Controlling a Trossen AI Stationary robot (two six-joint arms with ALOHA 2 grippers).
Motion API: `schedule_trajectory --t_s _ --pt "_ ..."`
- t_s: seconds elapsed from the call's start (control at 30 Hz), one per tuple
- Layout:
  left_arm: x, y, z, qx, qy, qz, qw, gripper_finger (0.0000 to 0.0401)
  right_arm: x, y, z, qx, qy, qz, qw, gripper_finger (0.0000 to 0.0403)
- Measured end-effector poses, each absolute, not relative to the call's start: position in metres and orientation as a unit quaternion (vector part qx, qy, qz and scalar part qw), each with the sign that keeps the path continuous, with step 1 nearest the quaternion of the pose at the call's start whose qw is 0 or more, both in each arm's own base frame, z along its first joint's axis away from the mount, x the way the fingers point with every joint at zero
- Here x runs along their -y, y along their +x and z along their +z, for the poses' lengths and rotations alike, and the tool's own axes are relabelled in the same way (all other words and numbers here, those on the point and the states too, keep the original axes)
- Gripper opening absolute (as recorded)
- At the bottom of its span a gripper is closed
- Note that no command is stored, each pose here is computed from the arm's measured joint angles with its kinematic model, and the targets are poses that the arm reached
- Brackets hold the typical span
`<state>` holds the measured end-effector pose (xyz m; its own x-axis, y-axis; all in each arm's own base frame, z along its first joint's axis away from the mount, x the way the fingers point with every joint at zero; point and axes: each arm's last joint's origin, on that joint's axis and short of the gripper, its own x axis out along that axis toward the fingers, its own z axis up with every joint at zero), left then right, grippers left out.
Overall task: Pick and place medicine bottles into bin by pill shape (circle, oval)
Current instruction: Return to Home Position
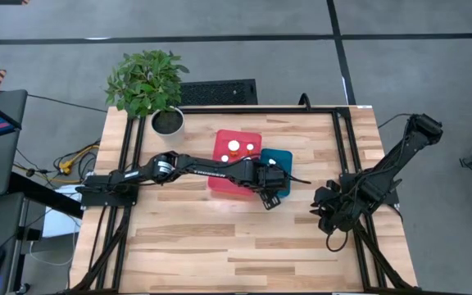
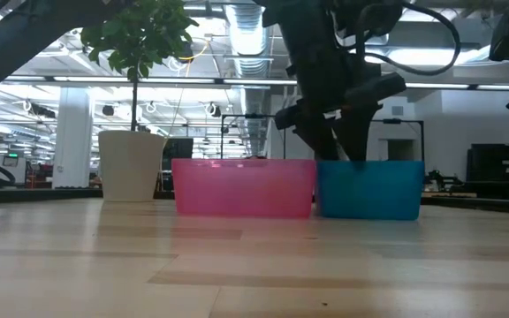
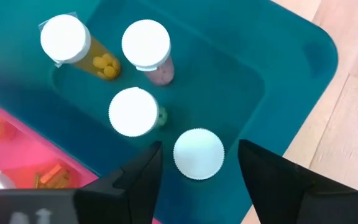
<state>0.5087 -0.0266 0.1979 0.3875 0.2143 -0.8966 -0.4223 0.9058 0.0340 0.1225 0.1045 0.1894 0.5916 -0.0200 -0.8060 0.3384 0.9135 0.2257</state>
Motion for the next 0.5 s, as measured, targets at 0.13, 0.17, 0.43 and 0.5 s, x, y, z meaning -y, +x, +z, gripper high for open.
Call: schedule_trajectory --t_s 0.13,0.17,0.43,0.5 --pt "0.026 0.508 0.200 -0.519 -0.100 0.193 0.826 0.0206 -0.105 0.123 0.189 -0.440 0.181 -0.103 0.874 0.0120" --pt "0.026 0.507 0.202 -0.519 -0.100 0.193 0.827 0.0206 -0.105 0.123 0.189 -0.440 0.181 -0.102 0.874 0.0120" --pt "0.026 0.504 0.214 -0.511 -0.102 0.193 0.831 0.0206 -0.105 0.123 0.189 -0.440 0.181 -0.103 0.874 0.0120" --pt "0.026 0.505 0.219 -0.503 -0.105 0.192 0.836 0.0206 -0.104 0.123 0.189 -0.440 0.181 -0.102 0.874 0.0120"
